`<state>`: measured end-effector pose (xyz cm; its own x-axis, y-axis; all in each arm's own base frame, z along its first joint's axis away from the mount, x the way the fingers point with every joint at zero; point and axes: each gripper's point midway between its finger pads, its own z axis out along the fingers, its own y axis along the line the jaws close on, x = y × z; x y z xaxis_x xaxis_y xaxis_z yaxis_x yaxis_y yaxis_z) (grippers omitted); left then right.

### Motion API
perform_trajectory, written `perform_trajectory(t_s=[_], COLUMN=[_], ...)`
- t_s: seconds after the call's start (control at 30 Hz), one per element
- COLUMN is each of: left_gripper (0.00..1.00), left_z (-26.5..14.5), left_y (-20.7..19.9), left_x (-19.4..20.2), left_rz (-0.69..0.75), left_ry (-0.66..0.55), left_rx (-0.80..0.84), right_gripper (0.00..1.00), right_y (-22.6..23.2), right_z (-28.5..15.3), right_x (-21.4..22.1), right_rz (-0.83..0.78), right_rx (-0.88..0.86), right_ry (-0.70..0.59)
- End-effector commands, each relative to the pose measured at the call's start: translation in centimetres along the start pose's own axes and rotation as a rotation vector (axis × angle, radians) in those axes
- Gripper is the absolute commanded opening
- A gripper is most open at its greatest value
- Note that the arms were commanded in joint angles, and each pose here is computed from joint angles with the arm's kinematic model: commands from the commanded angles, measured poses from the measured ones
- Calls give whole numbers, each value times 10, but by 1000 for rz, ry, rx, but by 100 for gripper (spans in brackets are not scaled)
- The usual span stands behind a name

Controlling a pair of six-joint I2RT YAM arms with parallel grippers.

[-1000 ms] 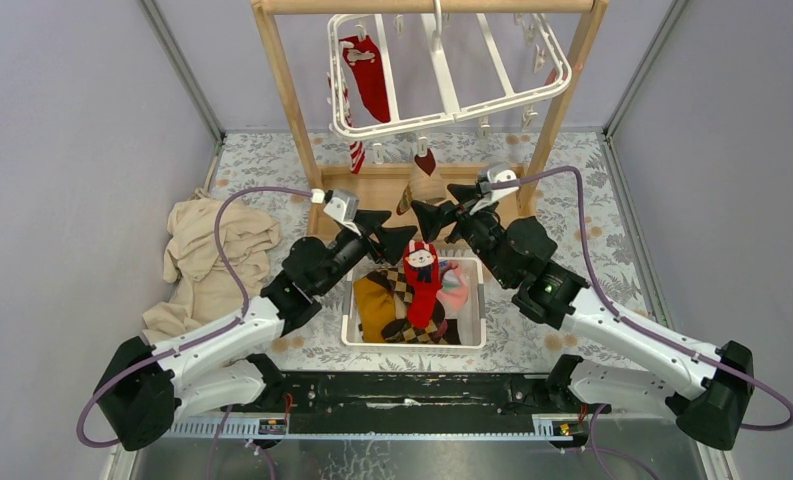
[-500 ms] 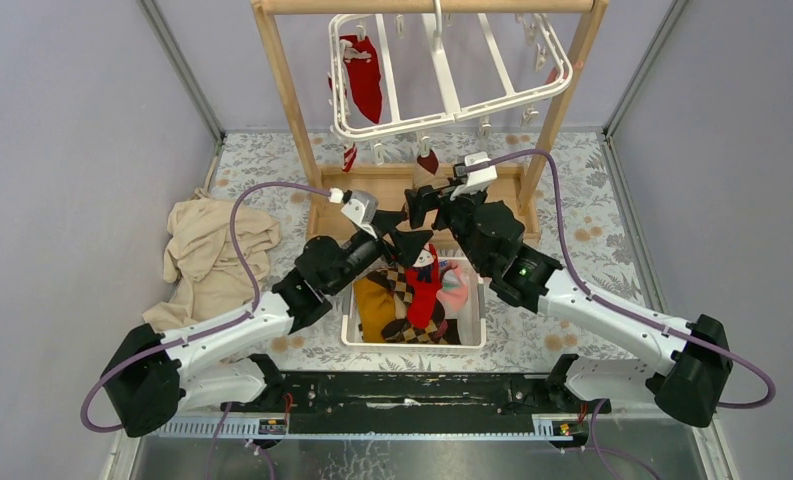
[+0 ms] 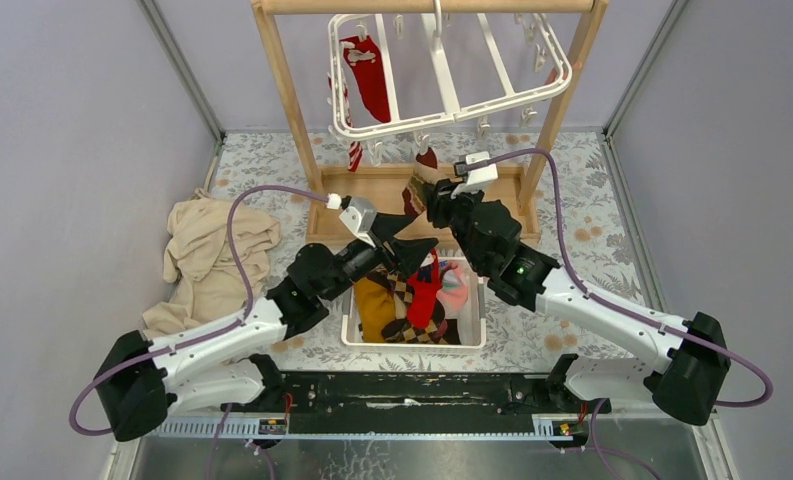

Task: Remove the socks clipped to the hanger
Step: Remove the sock from the hanger.

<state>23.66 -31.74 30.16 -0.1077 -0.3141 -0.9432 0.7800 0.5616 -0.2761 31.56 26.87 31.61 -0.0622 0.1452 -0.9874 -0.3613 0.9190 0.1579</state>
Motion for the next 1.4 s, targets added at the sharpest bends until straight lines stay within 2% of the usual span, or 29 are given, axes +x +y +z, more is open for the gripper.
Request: perform_trajectory(t_s=[0.0,0.1,0.3,0.43,0.73,0.93,1.1,1.37], left_gripper=[79,79,79,79,79,79,79,77], left_z=[-7,-15,-23,-20,-8,-4,7,31], left_y=[-15,-19,-31,-37,-47,-41,-34,-21], left_x=[-34,-51,-99,-117,-124,-138,-154,-154], left_rz=[17,10,-3,-27,-115,-155,-136,-119], left_ry=[-66,-65,-119,-150,-157,-167,-210,-225], left_rx=[31,26,27,32,41,-18,-74,-146], right_gripper=[29,20,18,16,12,11,11,10], right_y=[-5,-6,-6,0,13,15,16,15], right_z=[-3,-6,-20,-31,-46,-54,-55,-56], right_x=[-39,-44,-52,-57,-64,-63,-62,-60], right_rz=[43,31,14,20,44,40,42,42], right_rx=[-20,-74,-150,-197,-278,-298,-302,-300], right_ry=[-87,-77,-50,-31,28,75,83,92])
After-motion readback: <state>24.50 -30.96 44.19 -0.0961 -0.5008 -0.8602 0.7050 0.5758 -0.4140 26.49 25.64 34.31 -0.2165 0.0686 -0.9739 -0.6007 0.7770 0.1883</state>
